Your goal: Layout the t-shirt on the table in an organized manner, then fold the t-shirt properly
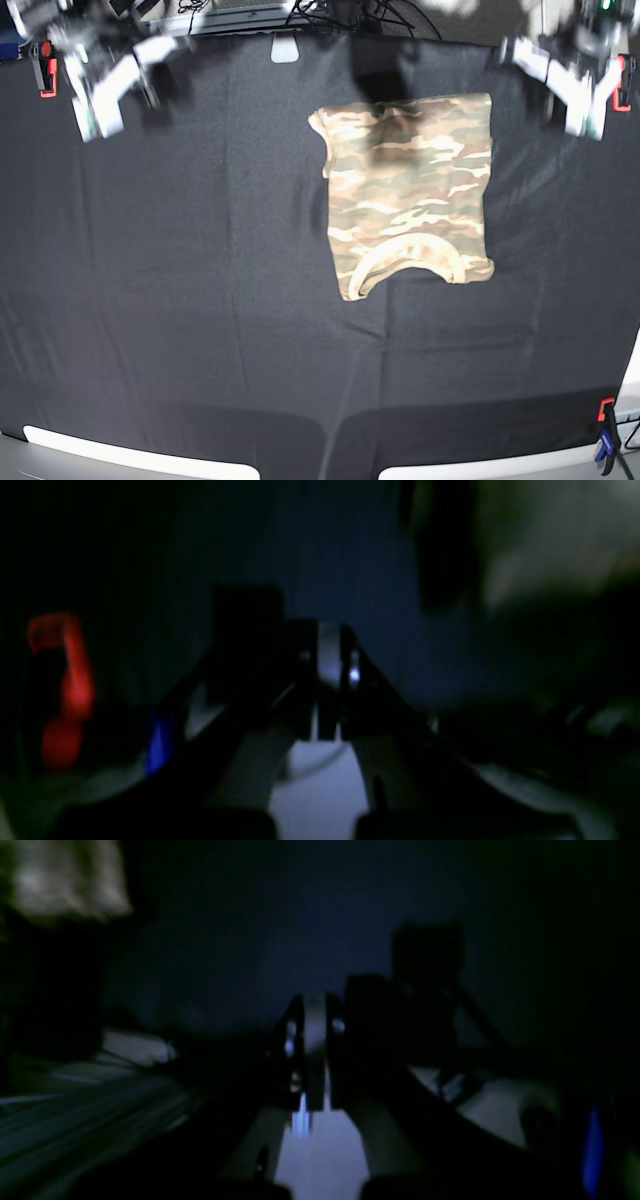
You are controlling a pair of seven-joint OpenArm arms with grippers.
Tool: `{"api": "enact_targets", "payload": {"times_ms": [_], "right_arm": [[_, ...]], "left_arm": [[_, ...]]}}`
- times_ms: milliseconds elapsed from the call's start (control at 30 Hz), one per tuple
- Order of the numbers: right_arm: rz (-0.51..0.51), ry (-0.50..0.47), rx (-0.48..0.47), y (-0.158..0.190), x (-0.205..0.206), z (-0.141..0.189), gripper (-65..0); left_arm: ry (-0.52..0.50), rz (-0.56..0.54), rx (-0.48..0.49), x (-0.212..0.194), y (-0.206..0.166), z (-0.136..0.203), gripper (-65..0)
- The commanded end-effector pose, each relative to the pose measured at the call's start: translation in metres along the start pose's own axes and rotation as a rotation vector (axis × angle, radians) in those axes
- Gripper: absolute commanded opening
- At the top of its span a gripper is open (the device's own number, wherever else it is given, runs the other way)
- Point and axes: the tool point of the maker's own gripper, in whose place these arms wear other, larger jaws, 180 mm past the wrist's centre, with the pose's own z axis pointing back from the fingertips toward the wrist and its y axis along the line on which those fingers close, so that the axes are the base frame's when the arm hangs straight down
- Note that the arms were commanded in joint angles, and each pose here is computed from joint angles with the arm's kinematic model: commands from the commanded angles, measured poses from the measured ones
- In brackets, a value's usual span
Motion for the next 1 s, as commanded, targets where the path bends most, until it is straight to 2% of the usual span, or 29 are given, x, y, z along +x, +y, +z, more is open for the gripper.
{"api": "enact_targets", "payload": {"times_ms": [0, 167, 300, 533, 733, 867, 967], "right_arm": [[0.009, 0.007, 0.01, 0.004, -0.005, 0.007, -65.0], [-0.034, 0.157, 0.051, 0.018, -0.056, 0.019, -65.0], [-0.058, 0.251, 0.089, 0.024, -0.088, 0.012, -65.0], [-0.059, 0.463, 0.259, 0.031, -0.156, -0.008, -65.0], [-0.038, 0.634, 0.329, 0.03, -0.207, -0.037, -65.0], [-0.082, 0.682, 0.322, 0.03, -0.225, -0.07, -65.0], [-0.087, 0.717, 0.309, 0.029, -0.236, -0.096, -65.0]], "left_arm": [[0.005, 0.001, -0.02, -0.007, -0.003, 0.007, -65.0], [0.186, 0.101, -0.09, -0.082, -0.01, 0.018, -65.0], [0.304, 0.166, -0.164, -0.141, -0.014, 0.016, -65.0], [0.345, 0.337, -0.203, -0.212, -0.009, 0.005, -65.0], [0.355, 0.504, -0.121, -0.256, 0.0, -0.015, -65.0], [0.395, 0.484, -0.123, -0.275, -0.016, -0.033, -65.0], [0.351, 0.47, -0.136, -0.272, -0.033, -0.05, -65.0]]}}
